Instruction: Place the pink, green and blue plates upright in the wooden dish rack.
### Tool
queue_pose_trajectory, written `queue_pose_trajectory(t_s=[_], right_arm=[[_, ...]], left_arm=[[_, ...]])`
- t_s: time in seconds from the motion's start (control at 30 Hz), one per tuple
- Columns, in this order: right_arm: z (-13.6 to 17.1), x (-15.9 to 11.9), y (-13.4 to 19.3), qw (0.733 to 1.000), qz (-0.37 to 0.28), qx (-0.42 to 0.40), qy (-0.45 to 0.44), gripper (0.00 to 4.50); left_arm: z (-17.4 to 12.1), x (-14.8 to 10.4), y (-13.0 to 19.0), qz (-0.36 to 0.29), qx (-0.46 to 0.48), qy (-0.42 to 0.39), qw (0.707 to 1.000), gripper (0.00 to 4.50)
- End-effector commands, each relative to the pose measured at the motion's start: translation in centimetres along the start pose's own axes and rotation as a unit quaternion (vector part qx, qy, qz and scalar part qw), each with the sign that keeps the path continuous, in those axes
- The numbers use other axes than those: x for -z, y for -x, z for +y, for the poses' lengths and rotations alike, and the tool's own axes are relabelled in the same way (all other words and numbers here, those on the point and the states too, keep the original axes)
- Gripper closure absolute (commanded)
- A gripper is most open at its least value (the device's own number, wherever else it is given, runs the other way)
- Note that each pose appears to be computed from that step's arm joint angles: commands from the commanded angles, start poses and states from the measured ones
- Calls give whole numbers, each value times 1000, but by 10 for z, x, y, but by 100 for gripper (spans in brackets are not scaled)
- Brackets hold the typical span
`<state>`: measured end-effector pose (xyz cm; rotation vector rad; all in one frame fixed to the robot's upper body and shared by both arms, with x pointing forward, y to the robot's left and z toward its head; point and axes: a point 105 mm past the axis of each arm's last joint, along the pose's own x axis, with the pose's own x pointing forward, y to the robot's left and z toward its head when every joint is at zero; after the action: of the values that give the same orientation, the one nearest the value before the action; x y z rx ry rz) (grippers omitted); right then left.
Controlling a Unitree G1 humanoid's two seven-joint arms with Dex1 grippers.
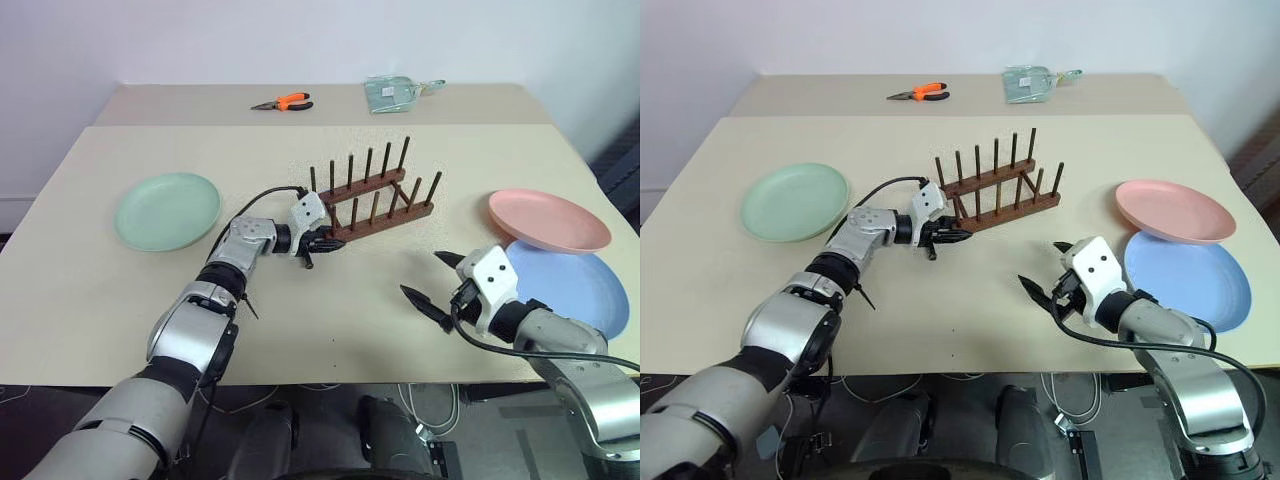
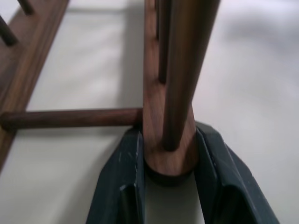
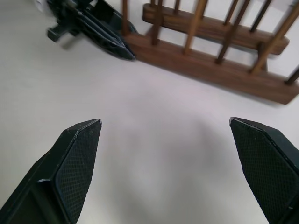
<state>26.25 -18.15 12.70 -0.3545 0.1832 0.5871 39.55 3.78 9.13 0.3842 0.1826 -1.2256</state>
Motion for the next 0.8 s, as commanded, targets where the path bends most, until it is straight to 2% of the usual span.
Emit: queue_pose_trajectory(t_s=[0.03, 0.2, 0.3, 0.37, 0.4, 0.47, 0.53, 0.57, 0.63, 0.67, 0.73, 0.8], right_arm=[[-9, -9, 14, 1000, -1, 6, 21, 0], [-14, 8, 41, 998, 59, -35, 8, 0], [-14, 17, 49, 996, 81, -45, 1, 0], [-15, 23, 51, 995, 94, -45, 2, 0], [-15, 26, 52, 994, 99, -43, 3, 0], [-17, 28, 52, 994, 102, -38, 9, 0], [-16, 29, 52, 994, 103, -37, 10, 54], [-10, 31, 52, 993, 109, -49, 9, 86], [0, 36, 52, 991, 118, -66, 5, 187], [4, 38, 51, 990, 121, -73, 1, 232], [12, 40, 49, 989, 121, -85, -3, 329], [20, 44, 42, 988, 123, -93, -1, 432]], left_arm=[[-17, 5, 3, -7, 52, -15, 998, 371], [-57, 7, 22, -13, 145, -63, 987, 371], [-71, 6, 28, -10, 159, -67, 985, 371], [-71, 8, 29, 0, 146, -57, 988, 264], [-70, 10, 29, 7, 136, -51, 989, 231], [-67, 13, 31, 21, 120, -55, 991, 137], [-66, 13, 38, 25, 103, -38, 994, 35], [-66, 15, 49, 31, 94, -21, 995, 0], [-73, 19, 68, 38, 90, 13, 995, 11], [-80, 19, 76, 41, 95, 27, 994, 35], [-95, 20, 85, 46, 108, 42, 992, 116], [-111, 18, 84, 45, 115, 47, 991, 218]])
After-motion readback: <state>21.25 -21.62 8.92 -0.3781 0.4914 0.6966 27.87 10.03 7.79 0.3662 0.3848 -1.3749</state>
